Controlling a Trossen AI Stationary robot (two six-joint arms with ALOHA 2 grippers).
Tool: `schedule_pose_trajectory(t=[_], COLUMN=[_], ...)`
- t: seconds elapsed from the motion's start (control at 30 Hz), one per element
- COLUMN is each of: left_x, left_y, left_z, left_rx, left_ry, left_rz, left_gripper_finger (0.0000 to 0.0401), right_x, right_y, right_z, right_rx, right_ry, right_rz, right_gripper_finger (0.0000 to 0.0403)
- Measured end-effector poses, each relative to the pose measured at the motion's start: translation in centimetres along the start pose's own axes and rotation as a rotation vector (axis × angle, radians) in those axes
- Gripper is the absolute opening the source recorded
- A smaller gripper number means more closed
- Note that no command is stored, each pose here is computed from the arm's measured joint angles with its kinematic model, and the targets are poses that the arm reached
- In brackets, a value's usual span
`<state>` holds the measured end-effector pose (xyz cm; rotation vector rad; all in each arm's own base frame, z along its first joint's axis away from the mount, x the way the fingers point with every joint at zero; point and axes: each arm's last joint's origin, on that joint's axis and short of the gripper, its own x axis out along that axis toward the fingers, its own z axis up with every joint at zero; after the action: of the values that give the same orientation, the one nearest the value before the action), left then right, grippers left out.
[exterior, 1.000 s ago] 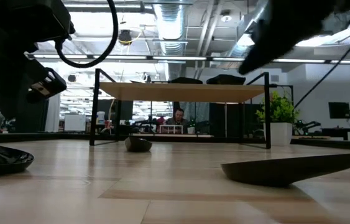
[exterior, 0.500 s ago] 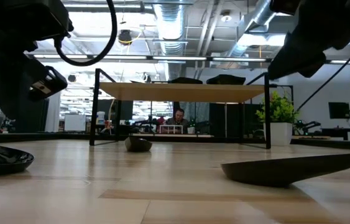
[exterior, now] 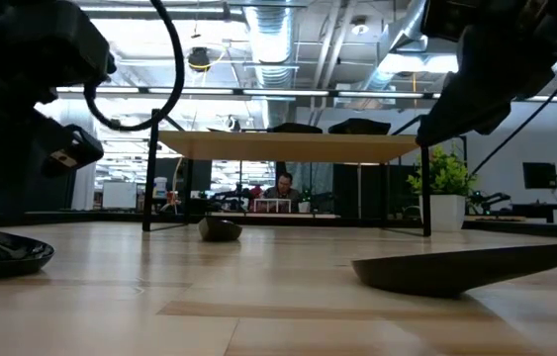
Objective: Pick & Place Mini shaped plates
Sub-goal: Stack the black drop shaped plate on the black drop shaped plate on the shelf
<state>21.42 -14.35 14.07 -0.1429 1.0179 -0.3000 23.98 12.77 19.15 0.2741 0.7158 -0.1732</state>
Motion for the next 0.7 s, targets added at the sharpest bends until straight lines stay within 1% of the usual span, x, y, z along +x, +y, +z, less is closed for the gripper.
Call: schedule_pose_trajectory(t=[0.7], left_x=[0.43], left_y=[0.02], left_z=[-0.11], left_rx=[0.000], left_ry=[0.008], left_rz=[-0.007], left_gripper_finger=[0.0100], right_x=[0.19], right_y=[-0.14], right_z=[0.10], right_rx=[0.005], right_ry=[-0.004], right_rz=[-0.009], right_gripper_finger=[0.0077])
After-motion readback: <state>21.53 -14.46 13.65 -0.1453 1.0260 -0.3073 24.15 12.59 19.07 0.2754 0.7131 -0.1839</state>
